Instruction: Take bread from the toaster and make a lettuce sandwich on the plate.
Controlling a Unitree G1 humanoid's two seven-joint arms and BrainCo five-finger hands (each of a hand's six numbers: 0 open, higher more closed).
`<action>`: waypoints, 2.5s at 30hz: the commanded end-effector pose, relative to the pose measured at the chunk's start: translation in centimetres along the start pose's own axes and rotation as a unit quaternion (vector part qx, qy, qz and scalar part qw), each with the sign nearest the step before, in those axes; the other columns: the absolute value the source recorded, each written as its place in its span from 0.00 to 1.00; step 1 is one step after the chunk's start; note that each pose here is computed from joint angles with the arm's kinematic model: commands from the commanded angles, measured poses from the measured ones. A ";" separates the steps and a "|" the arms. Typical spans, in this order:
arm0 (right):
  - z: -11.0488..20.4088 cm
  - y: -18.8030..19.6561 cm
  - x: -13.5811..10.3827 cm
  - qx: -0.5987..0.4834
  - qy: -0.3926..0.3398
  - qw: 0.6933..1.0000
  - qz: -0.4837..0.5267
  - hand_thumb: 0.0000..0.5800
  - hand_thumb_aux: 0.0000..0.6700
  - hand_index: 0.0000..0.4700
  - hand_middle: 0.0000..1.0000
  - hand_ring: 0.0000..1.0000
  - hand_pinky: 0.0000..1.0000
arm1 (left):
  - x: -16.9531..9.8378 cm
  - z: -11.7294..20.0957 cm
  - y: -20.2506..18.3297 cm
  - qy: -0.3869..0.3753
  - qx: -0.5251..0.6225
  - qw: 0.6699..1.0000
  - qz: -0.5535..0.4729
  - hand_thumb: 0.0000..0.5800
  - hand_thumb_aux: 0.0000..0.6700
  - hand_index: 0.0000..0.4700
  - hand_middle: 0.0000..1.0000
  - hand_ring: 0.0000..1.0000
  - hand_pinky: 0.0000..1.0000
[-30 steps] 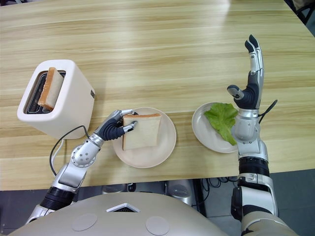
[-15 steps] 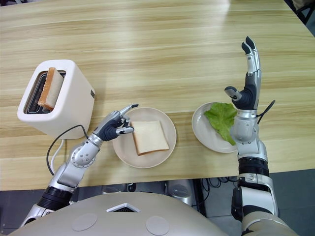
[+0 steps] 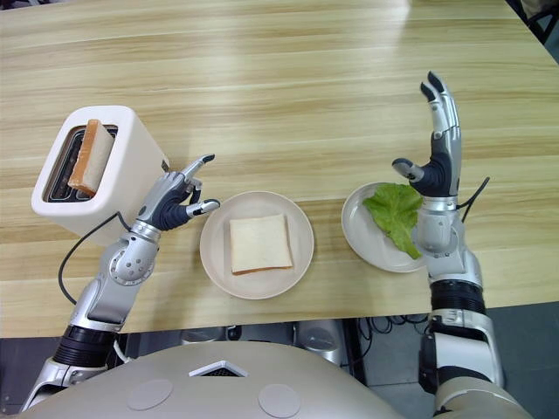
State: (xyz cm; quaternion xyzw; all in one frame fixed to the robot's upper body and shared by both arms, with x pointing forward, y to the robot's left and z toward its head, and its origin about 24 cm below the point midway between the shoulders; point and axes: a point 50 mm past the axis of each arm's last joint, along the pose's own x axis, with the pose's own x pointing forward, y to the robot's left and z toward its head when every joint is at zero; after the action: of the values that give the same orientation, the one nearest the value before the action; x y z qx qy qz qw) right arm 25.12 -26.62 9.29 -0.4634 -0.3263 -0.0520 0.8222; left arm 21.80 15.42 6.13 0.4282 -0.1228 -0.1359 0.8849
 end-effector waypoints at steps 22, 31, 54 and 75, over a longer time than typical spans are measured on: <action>-6.1 1.8 -10.0 -0.323 -0.023 0.913 0.246 0.00 0.00 0.00 0.00 0.00 0.00 | -0.7 0.1 -2.7 0.022 -0.073 0.997 -0.011 0.00 0.00 0.00 0.00 0.00 0.00; -6.1 2.2 -11.2 -0.310 -0.009 0.916 0.254 0.00 0.00 0.00 0.00 0.00 0.00 | -0.8 0.4 -3.2 0.005 -0.091 0.995 -0.029 0.00 0.00 0.00 0.00 0.00 0.00; -5.9 2.5 -10.5 -0.283 -0.013 0.930 0.234 0.17 0.09 0.08 0.00 0.00 0.00 | -0.7 0.4 -3.9 -0.003 -0.097 0.995 -0.034 0.00 0.00 0.00 0.00 0.00 0.00; -6.0 3.3 -10.7 -0.229 0.060 0.938 0.253 0.43 0.24 0.24 0.00 0.00 0.00 | -0.4 0.5 -4.2 -0.004 -0.102 0.994 -0.038 0.00 0.00 0.00 0.00 0.00 0.00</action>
State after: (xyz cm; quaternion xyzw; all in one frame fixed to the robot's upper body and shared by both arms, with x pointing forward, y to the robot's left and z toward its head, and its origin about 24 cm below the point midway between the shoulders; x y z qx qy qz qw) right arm 20.95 -32.20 -1.25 -0.7075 -0.1336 0.0490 0.6922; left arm 20.66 12.62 3.65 0.3328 -0.1088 -0.1766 0.9199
